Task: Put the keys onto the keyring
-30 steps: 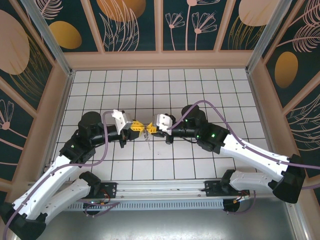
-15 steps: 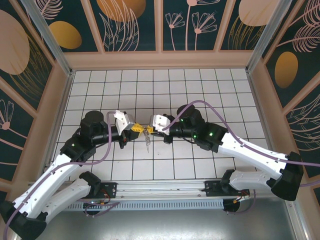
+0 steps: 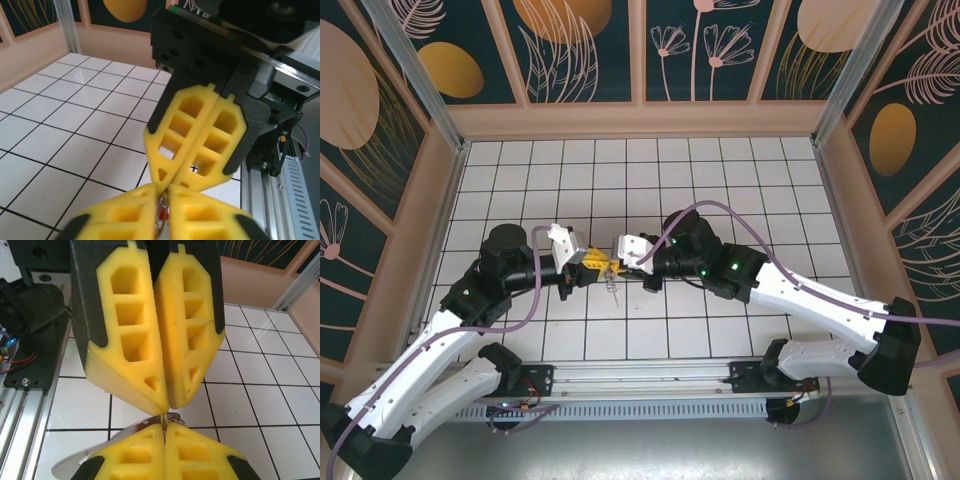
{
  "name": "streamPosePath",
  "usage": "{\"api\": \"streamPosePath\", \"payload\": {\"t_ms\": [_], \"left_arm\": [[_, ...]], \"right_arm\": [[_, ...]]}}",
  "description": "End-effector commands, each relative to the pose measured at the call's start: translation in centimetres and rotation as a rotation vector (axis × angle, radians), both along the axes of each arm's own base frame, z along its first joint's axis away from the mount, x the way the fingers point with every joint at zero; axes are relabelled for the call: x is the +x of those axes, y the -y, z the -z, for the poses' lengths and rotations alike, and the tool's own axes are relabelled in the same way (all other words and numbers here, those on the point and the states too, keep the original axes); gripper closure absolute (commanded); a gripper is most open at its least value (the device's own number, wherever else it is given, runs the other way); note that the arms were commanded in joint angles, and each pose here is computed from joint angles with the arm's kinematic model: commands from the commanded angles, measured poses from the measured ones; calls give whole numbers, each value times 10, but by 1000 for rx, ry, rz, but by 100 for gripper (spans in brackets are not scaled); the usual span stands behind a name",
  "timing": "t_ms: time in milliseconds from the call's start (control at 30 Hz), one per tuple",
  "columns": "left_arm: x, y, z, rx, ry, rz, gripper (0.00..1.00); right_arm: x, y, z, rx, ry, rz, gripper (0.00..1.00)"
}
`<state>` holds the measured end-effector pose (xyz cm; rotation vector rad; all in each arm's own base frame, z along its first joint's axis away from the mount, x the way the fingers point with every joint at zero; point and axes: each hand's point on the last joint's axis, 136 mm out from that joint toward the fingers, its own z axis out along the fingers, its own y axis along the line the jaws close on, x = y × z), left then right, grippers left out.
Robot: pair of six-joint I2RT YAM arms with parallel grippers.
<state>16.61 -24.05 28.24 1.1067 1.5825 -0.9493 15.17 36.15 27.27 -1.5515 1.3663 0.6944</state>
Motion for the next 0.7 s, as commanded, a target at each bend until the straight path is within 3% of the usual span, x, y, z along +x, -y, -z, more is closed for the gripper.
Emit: {"api": "streamPosePath", "payload": {"t_ms": [0, 100, 267, 667], "left_arm": [[-2, 3, -13, -21, 43, 24, 94], [-2, 2, -10, -14, 38, 21, 92], [-5, 1, -5, 9, 25, 34, 80], [-2, -3, 5, 51, 18, 0, 77]], "right_arm": [[-5, -3, -17, 23, 33, -28, 100], [-6, -2, -20, 34, 38, -30, 100], [-6, -1, -20, 33, 38, -26, 100], [-4, -1, -19, 28, 40, -20, 100]]}}
